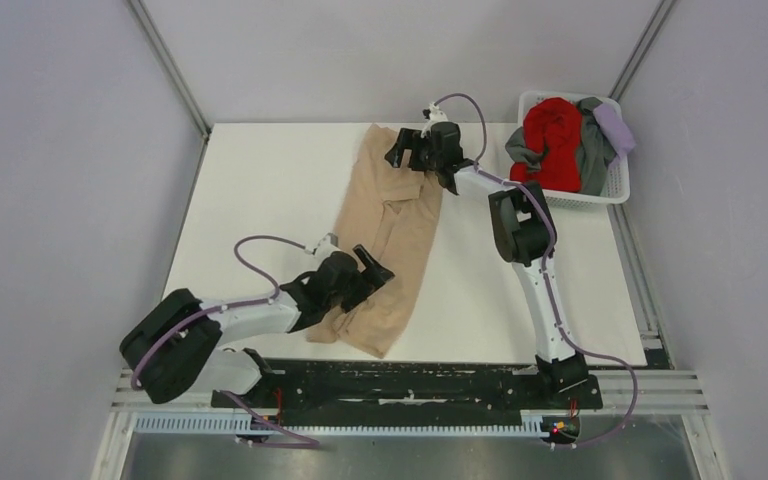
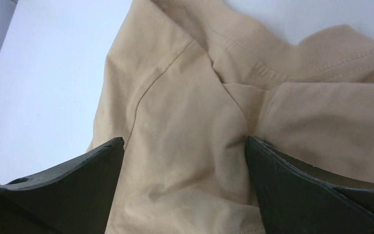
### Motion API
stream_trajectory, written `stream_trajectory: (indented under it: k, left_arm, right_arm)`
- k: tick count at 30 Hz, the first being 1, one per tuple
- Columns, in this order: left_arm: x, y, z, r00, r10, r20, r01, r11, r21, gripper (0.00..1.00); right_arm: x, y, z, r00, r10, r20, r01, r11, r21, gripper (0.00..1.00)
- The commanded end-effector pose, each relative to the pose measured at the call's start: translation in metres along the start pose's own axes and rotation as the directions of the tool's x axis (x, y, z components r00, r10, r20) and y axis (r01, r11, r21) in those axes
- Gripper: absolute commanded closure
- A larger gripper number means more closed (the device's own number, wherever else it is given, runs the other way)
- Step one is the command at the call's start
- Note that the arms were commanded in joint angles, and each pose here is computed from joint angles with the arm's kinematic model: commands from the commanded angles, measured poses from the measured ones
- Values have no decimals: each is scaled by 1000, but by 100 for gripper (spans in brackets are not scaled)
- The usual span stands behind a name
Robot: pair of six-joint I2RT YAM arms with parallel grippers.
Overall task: Fold and stack the t-shirts
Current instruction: Rotate the tshirt 90 degrees
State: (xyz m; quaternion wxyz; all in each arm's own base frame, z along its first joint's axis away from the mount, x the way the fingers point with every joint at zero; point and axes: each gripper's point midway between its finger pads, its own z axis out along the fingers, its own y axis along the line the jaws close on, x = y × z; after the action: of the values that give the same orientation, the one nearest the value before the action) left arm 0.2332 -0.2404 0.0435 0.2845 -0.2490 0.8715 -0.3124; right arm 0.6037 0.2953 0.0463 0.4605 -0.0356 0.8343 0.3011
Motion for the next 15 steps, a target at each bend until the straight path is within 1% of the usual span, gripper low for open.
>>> stream_trajectory:
  k: [1,4,6,9,11,13,14,15]
  left_arm:
    - [58,11,6,987,20,-157,-34,996,-84,0]
    - [80,-10,7,973,78,-216,-92,994,-52,0]
    - [87,-20,4,965,116,-234,-130,991,-44,0]
    - [86,-32,-9,953,197,-230,-207,978,-20,0]
    - [77,-47,-25,936,276,-218,-277,960,26,0]
    - [58,-53,-44,914,363,-182,-370,929,-1,0]
    - [47,-48,-55,894,417,-166,-427,904,-29,0]
    - [35,-48,-66,882,449,-141,-459,887,-47,0]
  right_arm:
    - [18,-3,25,1000,23,-18,-23,999,-23,2]
    - [2,-5,34,998,7,67,-6,1000,-19,2]
    - [-17,-6,37,993,-44,111,45,999,-1,2]
    - [-67,3,26,970,-148,194,145,989,31,2]
    - [-109,18,6,942,-215,257,207,977,57,2]
    - [-149,44,-27,907,-280,315,277,959,56,2]
    - [-159,53,-42,895,-302,328,301,952,56,2]
    - [-175,66,-64,879,-314,358,317,947,54,2]
